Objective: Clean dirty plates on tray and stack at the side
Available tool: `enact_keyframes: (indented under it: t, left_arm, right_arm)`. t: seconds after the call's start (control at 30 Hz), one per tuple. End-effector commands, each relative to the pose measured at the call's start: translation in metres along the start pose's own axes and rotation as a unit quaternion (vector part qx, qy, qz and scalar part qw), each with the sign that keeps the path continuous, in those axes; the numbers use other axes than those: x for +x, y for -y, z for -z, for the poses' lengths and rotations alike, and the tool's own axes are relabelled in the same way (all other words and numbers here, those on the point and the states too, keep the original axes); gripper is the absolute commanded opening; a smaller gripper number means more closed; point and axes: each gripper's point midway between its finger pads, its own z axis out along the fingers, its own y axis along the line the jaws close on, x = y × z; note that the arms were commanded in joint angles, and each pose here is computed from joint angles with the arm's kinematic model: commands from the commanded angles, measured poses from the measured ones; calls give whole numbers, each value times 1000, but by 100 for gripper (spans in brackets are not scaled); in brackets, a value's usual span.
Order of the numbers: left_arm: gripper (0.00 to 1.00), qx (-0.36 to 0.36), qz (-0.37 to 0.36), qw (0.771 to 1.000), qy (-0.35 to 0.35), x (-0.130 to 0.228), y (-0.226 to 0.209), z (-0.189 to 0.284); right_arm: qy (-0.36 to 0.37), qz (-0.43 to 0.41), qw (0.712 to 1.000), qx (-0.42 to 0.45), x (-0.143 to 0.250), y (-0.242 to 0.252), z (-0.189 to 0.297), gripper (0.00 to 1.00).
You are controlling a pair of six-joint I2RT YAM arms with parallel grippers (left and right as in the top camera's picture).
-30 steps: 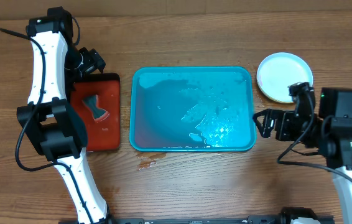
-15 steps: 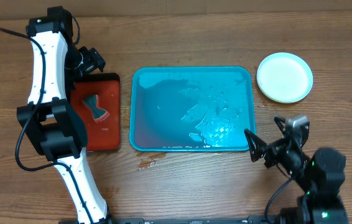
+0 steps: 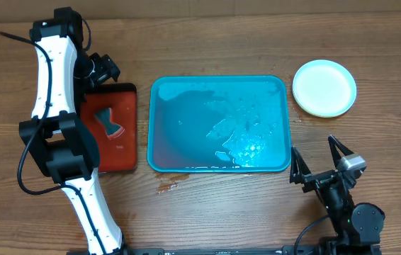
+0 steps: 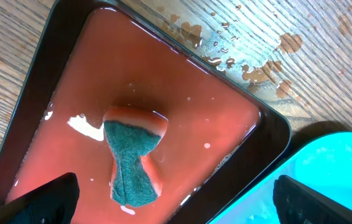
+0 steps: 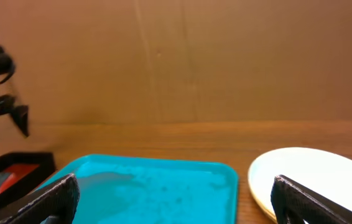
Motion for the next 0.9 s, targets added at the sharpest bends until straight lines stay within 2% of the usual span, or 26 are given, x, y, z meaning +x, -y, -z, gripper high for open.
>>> enact_keyframes:
  t: [0.0,0.3,0.6,0.87]
  left_arm:
    - [100,9,-5,1000,9,-1,3,9]
    - [100,9,-5,1000,9,-1,3,9]
    - [100,9,-5,1000,9,-1,3,9]
    - [100,9,-5,1000,9,-1,3,9]
  right_arm:
    - [16,-27,999,39,-2,14,1,100]
    - [33,-35,995,86,-7,30,4,100]
    - [-21,-45,994,101,20,35,5,100]
    - [-21,-39,993,106,19,37,5,100]
